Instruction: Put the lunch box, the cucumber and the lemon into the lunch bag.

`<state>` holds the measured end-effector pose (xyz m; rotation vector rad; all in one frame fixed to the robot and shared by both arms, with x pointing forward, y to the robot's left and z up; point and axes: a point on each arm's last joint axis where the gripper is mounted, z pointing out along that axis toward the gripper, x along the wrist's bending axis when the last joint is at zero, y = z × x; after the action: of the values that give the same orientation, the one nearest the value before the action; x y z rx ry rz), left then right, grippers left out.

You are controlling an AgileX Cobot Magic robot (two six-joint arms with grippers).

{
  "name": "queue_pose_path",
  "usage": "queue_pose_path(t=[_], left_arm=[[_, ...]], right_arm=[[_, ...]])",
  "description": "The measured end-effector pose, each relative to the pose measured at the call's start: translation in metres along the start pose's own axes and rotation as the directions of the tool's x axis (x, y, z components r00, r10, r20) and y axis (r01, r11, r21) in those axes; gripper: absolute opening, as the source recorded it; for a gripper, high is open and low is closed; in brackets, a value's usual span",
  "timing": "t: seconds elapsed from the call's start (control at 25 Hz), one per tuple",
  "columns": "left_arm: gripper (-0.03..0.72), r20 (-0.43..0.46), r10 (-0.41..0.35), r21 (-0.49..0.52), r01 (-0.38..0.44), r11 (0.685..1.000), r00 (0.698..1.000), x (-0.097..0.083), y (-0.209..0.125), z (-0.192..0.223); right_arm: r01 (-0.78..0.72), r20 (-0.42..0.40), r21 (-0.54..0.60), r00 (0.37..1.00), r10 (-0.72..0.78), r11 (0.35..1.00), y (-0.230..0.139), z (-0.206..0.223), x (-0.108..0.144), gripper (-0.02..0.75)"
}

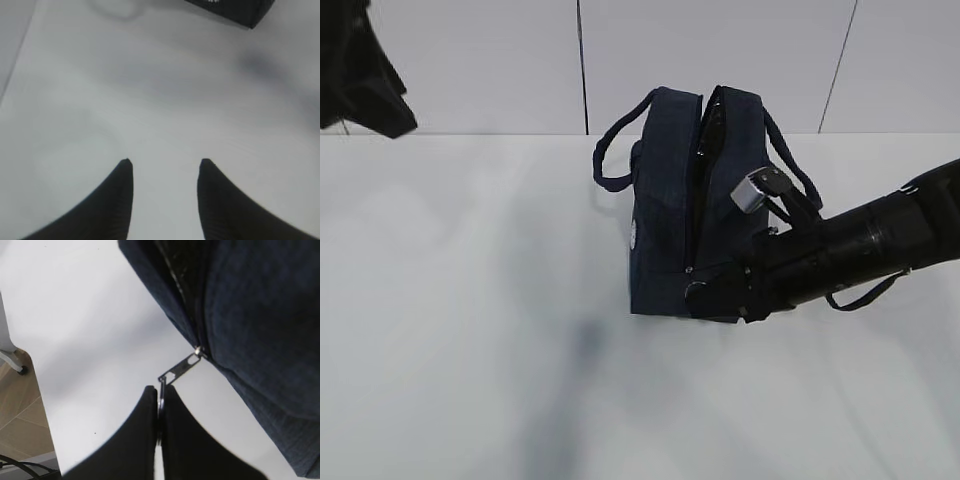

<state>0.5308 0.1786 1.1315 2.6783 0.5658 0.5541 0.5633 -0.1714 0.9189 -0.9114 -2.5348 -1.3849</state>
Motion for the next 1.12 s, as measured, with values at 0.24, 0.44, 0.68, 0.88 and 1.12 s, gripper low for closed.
queue_pose_path(t=[0.24,0.44,0.68,0.88,1.12], left_arm=[[0.307,-0.068,-0.057,-0.081,0.052,0.995,0.996,-0.024,-0.02,-0.055],[0.307,-0.078,-0.124,-0.175,0.109,0.978,0.989,-0.059,-0.052,-0.052],[0.307,-0.011,-0.373,-0.42,0.334,0.844,0.928,-0.082,-0.067,-0.015],[0.307,0.133,-0.508,-0.388,0.516,0.763,0.851,-0.081,-0.062,0.029],[0.307,0.31,-0.525,-0.358,0.61,0.707,0.792,-0.081,-0.048,0.077]], right_arm=[[0.019,0.006,-0.01,1.0,-0.019,1.0,0.005,-0.004,0.003,0.0],[0.026,0.008,-0.013,1.0,-0.026,1.0,0.007,-0.006,0.005,0.0],[0.021,-0.01,-0.015,1.0,-0.021,1.0,0.007,-0.006,0.006,0.0],[0.019,-0.017,-0.016,1.0,-0.019,1.0,0.007,-0.006,0.007,0.0],[0.019,-0.02,-0.017,1.0,-0.019,1.0,0.007,-0.006,0.007,0.0]])
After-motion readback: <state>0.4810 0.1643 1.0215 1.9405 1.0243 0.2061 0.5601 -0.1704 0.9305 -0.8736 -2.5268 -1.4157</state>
